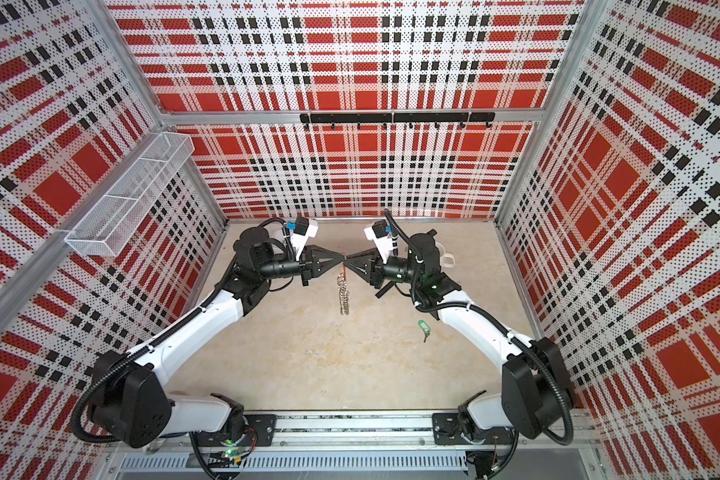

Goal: Put the keys on the keyring
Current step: 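Hold the keyring plate steady between both grippers above the table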

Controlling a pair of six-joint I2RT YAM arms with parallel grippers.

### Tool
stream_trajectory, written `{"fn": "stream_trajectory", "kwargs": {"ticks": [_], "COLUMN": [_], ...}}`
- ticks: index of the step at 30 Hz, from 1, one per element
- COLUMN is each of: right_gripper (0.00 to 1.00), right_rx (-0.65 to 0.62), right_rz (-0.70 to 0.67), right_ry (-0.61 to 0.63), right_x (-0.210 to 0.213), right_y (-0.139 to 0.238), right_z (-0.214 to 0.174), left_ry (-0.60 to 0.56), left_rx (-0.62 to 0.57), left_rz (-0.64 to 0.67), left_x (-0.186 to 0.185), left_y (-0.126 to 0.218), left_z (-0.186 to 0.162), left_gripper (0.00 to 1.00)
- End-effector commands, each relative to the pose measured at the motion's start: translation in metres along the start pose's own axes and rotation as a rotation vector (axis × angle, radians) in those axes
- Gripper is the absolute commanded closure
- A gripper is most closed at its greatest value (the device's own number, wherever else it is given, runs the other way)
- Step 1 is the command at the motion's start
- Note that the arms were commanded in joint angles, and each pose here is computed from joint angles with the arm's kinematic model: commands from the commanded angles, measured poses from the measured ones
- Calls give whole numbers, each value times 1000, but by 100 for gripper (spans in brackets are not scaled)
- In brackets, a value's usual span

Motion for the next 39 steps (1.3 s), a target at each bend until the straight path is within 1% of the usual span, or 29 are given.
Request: {"fn": "stream_trajectory", "kwargs": {"ticks": [1, 16, 19, 23, 28, 29, 30, 32, 33, 35, 39], "right_gripper": [79, 79, 87, 100, 100, 100, 100, 100, 100, 100, 100], "right_rx": [-19, -25, -25, -25, -23, -27, -30, -46, -56, -89, -120], "right_rz": [35, 55, 54, 43, -1, -11, -19, -38, -49, -59, -42], "right_ry": [32, 50, 55, 59, 56, 58, 59, 62, 66, 70, 63], "right_x": [5, 5, 6, 6, 4, 3, 3, 3, 3, 4, 6], "right_y": [-2, -8, -8, -7, -5, -4, -3, -2, 0, 2, 3], "right_z": [11, 20, 21, 21, 18, 18, 17, 16, 16, 17, 18], "left_ry": [-43, -16, -8, -7, -14, -19, -22, -26, -31, -35, -24], "left_rx": [-17, 17, 26, 31, 24, 21, 19, 9, -2, -40, -152], "left_rz": [-52, -64, -65, -61, -49, -44, -41, -27, -19, -7, -14], "left_x": [-11, -7, -6, -5, -5, -5, -5, -5, -5, -6, -11], "left_y": [-1, -4, -5, -5, -4, -4, -3, -2, -1, 5, 22], "left_z": [5, -1, -4, -4, -2, -1, -1, 0, 2, 4, 9], "left_gripper": [100, 100, 100, 100, 100, 98, 94, 75, 70, 67, 67]}}
Point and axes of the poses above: each gripper's point midway between its finger pads, its own y axis back along the fingers, its own x axis along the line the jaws close on, z = x × y, the point moved 8 cm from there along y, back along the fingers, and after that the axes turned 6 degrees about y, right-handed, at the moved point
